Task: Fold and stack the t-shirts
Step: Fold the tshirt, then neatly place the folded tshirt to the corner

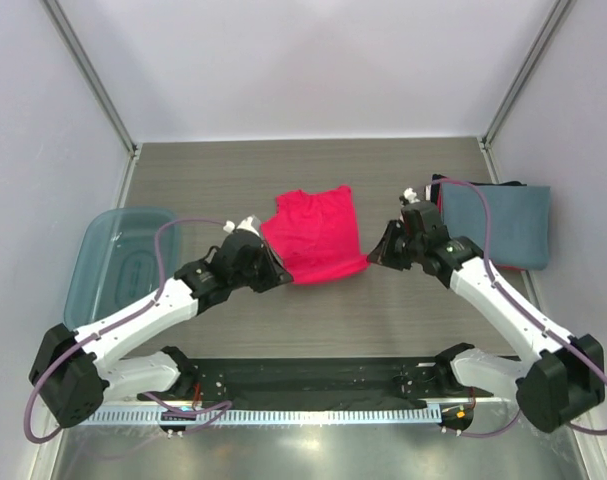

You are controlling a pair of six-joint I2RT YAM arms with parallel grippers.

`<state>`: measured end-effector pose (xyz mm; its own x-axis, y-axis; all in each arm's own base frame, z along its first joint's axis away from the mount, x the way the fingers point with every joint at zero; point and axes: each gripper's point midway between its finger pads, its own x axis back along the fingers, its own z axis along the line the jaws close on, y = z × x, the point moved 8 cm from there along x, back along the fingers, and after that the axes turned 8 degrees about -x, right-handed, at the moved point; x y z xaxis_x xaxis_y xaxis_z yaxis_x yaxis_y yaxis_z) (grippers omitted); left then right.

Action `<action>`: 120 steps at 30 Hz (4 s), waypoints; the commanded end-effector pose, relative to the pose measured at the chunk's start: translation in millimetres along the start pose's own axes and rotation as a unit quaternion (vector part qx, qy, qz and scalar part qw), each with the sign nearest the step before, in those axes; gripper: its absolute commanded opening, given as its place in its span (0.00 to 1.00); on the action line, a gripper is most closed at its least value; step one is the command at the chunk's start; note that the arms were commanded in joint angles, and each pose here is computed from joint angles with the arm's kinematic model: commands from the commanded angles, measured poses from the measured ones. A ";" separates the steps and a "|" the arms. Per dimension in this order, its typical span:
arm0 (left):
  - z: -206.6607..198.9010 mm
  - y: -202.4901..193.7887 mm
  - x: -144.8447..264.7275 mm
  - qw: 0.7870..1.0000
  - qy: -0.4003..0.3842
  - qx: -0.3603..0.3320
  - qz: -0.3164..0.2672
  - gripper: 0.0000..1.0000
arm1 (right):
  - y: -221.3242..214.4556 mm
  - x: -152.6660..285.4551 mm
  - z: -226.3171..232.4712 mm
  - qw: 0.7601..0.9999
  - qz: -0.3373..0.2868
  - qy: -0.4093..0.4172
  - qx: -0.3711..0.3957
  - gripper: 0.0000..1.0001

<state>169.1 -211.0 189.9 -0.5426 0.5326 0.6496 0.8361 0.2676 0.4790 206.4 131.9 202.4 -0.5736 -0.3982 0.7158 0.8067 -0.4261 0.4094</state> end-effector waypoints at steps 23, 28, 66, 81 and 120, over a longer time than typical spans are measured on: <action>-12.0 145.0 -28.0 0.997 -0.007 0.018 -0.074 0.00 | 146.0 -57.0 48.7 0.997 -0.073 -0.014 0.030 0.01; -8.3 162.5 -40.9 0.997 -0.007 0.026 -0.075 0.00 | 163.7 -64.9 56.6 0.996 -0.084 0.001 0.033 0.01; 63.6 261.3 -154.8 0.992 0.040 0.041 -0.116 0.85 | 236.6 -179.8 40.0 0.984 -0.153 0.066 0.057 0.78; 70.4 238.6 -167.5 0.995 0.041 0.033 -0.080 0.72 | 217.4 -216.0 17.7 0.994 -0.056 0.092 0.021 0.64; 92.5 231.0 -240.2 0.995 0.080 0.057 -0.034 0.20 | 201.4 -286.3 23.0 0.994 -0.004 0.107 0.001 0.32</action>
<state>496.5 -198.9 89.6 -0.5957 0.3868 0.7040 0.7969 0.3943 0.4576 532.2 167.4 83.9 -0.5946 -0.5316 0.6032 0.8028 -0.4331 0.4097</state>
